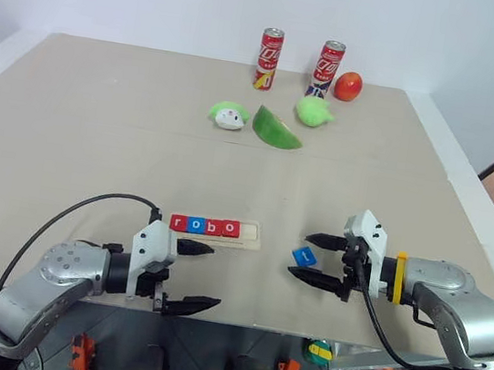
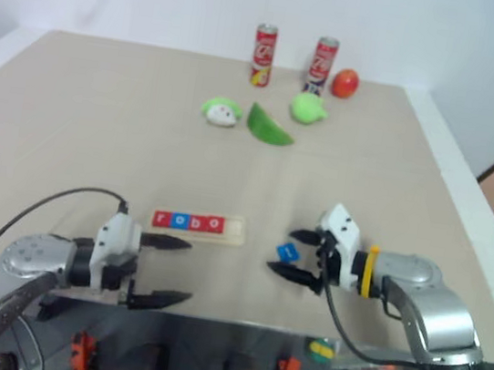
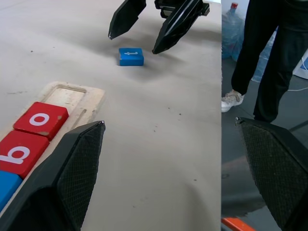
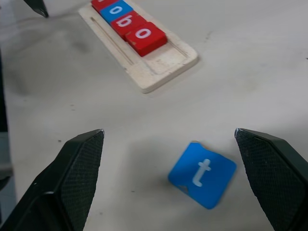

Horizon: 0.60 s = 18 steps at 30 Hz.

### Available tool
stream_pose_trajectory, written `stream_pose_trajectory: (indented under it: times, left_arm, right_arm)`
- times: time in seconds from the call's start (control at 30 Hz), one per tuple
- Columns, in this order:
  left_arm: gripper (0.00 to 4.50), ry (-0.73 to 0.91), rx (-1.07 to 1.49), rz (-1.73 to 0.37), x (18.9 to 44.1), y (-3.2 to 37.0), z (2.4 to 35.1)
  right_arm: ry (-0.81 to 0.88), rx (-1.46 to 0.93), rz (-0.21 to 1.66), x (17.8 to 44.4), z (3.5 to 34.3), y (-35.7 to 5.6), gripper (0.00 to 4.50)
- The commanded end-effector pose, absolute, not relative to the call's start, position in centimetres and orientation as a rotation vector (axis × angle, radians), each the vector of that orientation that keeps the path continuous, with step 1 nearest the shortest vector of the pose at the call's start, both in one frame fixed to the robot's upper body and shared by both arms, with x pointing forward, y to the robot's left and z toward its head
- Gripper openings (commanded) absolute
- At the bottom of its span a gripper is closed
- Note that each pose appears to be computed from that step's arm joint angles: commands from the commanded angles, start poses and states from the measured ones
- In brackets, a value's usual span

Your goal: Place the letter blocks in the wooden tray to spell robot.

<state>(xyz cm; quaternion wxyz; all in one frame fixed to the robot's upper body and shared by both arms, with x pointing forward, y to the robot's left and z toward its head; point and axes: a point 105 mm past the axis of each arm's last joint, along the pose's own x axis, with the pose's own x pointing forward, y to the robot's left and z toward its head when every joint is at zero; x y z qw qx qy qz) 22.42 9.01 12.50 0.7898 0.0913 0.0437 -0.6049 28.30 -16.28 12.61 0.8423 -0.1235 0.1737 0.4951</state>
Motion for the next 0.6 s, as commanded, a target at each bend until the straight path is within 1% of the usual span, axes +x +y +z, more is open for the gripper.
stream_pose_trajectory:
  times: [0.03, 0.13, 0.2, 0.3, 0.4, 0.47, 0.6]
  left_arm:
    - [4.5, 0.032, 0.224, -1.262, 22.8, 9.0, 13.0]
    - [4.5, 0.005, 0.245, -1.221, 23.0, 9.2, 12.9]
    - [4.5, -0.002, 0.249, -1.198, 22.9, 9.4, 12.8]
    - [4.5, 0.002, 0.25, -1.177, 22.8, 9.6, 12.5]
    - [4.5, -0.002, 0.246, -1.164, 22.7, 9.6, 12.5]
    - [4.5, -0.014, 0.242, -1.153, 22.8, 9.5, 12.7]
    - [4.5, -0.039, 0.232, -1.128, 23.2, 9.4, 13.1]
  right_arm:
    - [0.321, -0.304, 1.008, 28.8, 13.2, -16.6, 4.49]
    - [0.305, -0.282, 0.901, 29.1, 13.3, -17.2, 4.49]
    - [0.256, -0.253, 0.793, 28.8, 14.0, -17.1, 4.49]
    - [0.223, -0.232, 0.616, 28.0, 14.2, -17.1, 4.49]
    - [0.196, -0.186, 0.487, 27.4, 14.0, -16.5, 4.49]
    - [0.194, -0.163, 0.435, 27.2, 13.7, -15.9, 4.49]
    - [0.23, -0.133, 0.401, 26.8, 12.4, -14.8, 4.49]
